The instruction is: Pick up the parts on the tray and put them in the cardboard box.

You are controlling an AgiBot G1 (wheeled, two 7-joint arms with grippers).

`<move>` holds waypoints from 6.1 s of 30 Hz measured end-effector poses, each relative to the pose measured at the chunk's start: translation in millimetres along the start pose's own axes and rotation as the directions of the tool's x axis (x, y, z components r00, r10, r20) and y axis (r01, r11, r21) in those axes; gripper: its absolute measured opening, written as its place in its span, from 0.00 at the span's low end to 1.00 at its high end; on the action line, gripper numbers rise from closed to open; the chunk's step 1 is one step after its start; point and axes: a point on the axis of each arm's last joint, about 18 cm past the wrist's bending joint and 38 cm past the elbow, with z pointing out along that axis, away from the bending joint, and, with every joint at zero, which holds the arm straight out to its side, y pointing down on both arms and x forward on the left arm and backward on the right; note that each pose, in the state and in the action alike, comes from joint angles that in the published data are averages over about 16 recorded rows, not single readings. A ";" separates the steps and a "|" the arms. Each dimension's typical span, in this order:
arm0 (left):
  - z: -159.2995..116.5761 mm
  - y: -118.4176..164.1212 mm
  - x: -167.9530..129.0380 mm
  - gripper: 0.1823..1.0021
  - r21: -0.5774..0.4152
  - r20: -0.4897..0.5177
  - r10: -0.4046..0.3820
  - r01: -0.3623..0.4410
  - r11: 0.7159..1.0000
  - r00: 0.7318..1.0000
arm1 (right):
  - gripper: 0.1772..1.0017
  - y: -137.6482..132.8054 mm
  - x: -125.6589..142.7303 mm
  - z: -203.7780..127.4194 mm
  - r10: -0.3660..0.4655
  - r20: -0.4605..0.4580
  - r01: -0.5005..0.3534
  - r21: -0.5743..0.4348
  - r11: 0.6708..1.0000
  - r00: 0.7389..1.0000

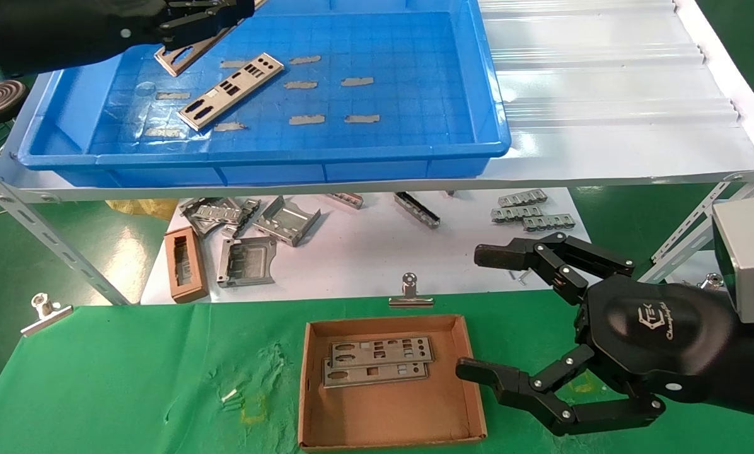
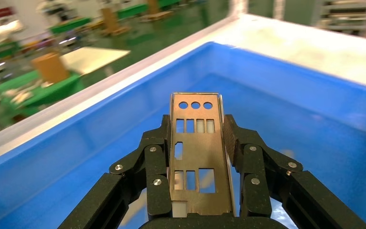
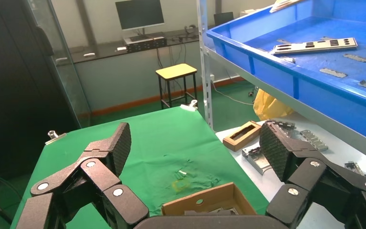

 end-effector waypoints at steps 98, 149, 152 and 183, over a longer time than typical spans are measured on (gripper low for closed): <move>19.1 196.8 245.7 0.98 -0.097 -0.537 -0.175 0.145 0.985 0.825 | 1.00 0.1 0.1 -0.1 0.000 0.000 0.000 0.000 1.000 1.000; -120.5 80.4 210.4 1.00 0.066 -0.522 -0.100 0.157 0.985 0.847 | 1.00 0.1 0.1 -0.1 0.000 -0.001 0.000 0.000 1.000 1.000; -126.4 75.1 211.2 1.00 0.068 -0.525 -0.092 0.150 0.986 0.846 | 1.00 0.2 0.1 -0.1 0.001 -0.001 -0.001 0.000 1.000 1.000; -129.6 72.4 211.7 1.00 0.067 -0.527 -0.090 0.147 0.987 0.845 | 1.00 0.2 0.1 -0.1 0.001 -0.001 -0.001 0.000 1.000 1.000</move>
